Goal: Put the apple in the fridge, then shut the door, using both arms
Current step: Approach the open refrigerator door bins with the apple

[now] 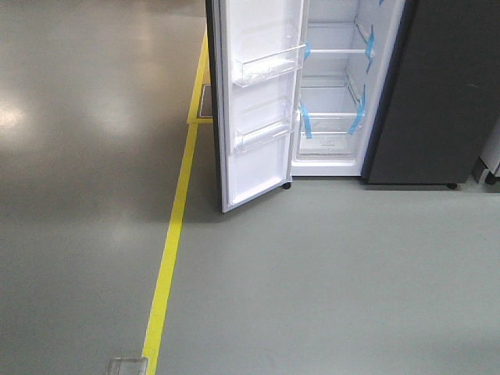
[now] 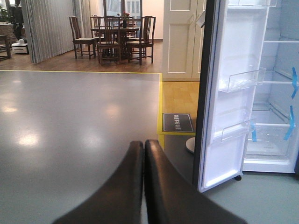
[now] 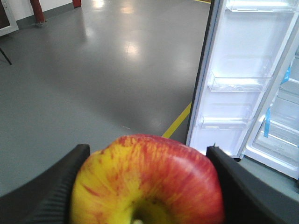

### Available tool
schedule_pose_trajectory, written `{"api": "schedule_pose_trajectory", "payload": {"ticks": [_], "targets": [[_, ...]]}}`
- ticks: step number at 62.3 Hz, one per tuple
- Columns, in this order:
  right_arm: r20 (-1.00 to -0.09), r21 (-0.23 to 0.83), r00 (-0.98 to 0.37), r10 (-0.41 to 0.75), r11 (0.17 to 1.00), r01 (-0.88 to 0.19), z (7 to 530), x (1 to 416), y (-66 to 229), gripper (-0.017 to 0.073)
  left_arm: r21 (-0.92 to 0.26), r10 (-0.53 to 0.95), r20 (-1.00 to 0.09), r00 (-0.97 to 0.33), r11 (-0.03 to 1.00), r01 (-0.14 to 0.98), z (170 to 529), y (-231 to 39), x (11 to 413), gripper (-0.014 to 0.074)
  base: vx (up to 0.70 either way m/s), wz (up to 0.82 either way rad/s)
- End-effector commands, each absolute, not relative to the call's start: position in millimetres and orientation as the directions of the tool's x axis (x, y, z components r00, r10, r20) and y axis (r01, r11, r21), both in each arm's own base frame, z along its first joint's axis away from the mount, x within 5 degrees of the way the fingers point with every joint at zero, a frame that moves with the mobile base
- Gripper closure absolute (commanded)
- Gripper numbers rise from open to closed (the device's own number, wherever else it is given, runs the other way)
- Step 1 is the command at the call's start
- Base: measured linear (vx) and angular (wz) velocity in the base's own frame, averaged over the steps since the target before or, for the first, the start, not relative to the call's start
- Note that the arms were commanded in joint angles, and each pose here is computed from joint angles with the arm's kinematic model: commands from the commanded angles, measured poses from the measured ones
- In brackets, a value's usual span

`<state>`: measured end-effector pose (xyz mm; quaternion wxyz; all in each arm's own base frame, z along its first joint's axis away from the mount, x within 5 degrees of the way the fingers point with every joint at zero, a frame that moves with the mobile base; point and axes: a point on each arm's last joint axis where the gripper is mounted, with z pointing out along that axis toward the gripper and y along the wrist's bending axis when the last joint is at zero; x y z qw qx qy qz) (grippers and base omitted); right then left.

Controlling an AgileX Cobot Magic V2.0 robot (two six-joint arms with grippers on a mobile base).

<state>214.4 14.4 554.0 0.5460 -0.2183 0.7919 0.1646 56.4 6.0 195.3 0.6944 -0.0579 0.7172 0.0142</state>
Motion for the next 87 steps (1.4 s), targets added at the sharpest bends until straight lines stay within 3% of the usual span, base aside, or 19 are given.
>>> {"api": "schedule_pose_trajectory", "payload": {"ticks": [1,87], "targets": [[-0.957,0.004,-0.245,-0.156,0.837,-0.548,566.2,201.2,19.5,0.0504,-0.072,-0.068,-0.997,0.038,0.994,-0.088,193.8,5.2,56.4,0.0600,0.21,0.03],[-0.957,0.004,-0.245,-0.156,0.837,-0.548,566.2,201.2,19.5,0.0504,-0.072,-0.068,-0.997,0.038,0.994,-0.088,193.8,5.2,56.4,0.0600,0.19,0.00]]}}
